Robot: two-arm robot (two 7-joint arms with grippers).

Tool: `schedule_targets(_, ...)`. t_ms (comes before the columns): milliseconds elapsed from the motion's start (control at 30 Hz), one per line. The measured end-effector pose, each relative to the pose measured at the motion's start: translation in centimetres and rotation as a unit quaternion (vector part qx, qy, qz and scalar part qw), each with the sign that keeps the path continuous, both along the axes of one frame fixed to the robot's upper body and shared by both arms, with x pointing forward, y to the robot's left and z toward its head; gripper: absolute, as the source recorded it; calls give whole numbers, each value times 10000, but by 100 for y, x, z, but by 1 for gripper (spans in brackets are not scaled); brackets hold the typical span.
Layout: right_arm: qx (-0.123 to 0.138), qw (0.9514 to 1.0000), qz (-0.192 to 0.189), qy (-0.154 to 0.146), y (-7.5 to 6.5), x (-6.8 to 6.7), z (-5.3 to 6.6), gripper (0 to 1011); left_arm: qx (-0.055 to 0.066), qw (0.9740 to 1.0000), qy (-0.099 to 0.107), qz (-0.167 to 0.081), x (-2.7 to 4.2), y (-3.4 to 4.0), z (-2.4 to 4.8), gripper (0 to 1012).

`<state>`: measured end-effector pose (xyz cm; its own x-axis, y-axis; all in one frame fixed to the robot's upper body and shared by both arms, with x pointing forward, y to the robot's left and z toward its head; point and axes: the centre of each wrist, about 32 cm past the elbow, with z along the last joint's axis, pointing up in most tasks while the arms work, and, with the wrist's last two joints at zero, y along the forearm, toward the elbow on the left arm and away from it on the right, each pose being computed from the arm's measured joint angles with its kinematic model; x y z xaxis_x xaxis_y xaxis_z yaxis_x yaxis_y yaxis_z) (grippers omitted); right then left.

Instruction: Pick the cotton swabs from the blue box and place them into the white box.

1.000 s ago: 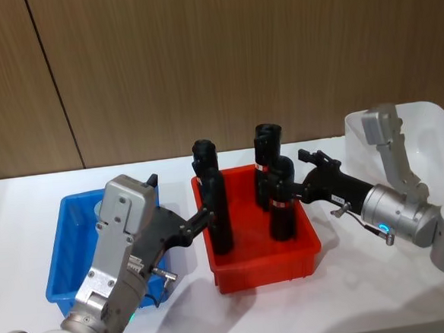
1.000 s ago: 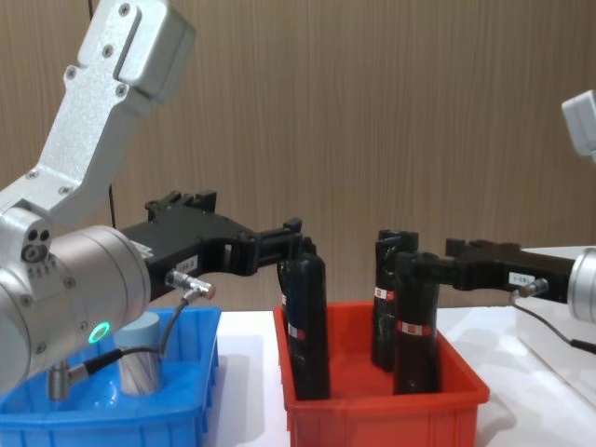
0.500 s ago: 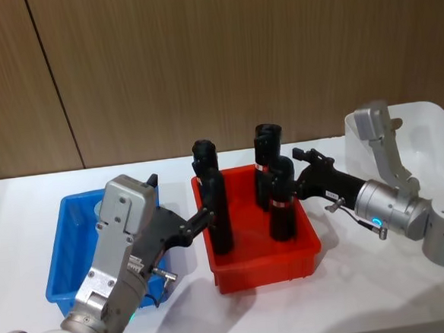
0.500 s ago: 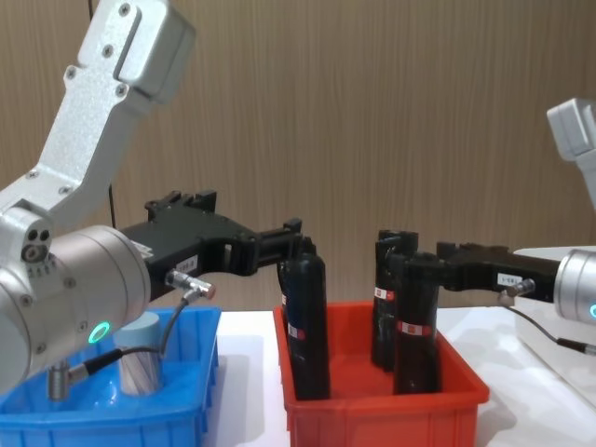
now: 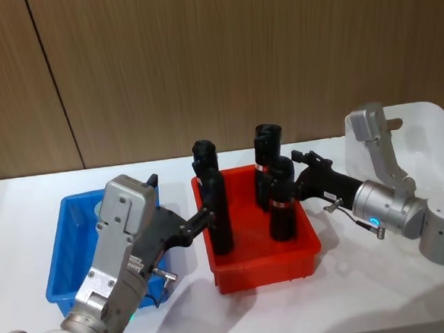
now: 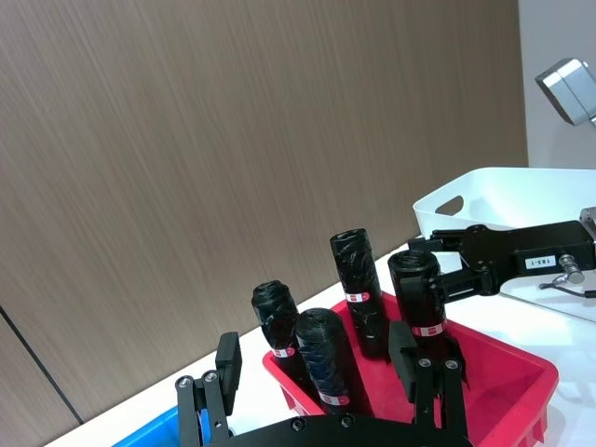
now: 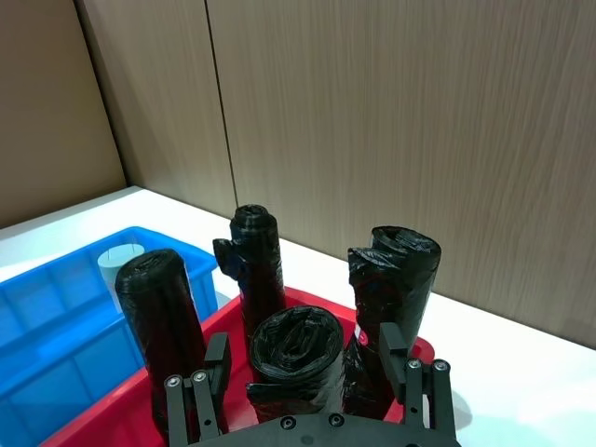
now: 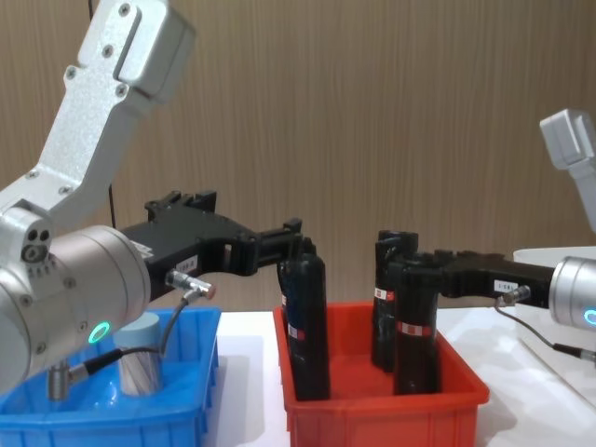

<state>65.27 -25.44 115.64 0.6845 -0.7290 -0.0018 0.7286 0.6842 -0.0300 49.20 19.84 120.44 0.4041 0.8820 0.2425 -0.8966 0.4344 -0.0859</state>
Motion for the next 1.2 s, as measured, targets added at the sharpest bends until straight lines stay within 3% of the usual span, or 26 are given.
schedule_targets(267, -67, 10000, 21, 23, 19, 29, -33, 870, 0, 10000, 0, 0, 0, 0, 0, 1003)
schedule_targets(667, -126, 9999, 39, -27, 44, 58, -44, 490, 0, 10000, 0, 0, 0, 0, 0, 1003)
schedule_targets(933, -113, 9997, 10, -195, 50, 67, 20, 433, 0, 10000, 0, 0, 0, 0, 0, 1003)
schedule_targets(1200, -54, 9986, -121, -505, 42, -14, 229, 387, 0, 10000, 0, 0, 0, 0, 0, 1003)
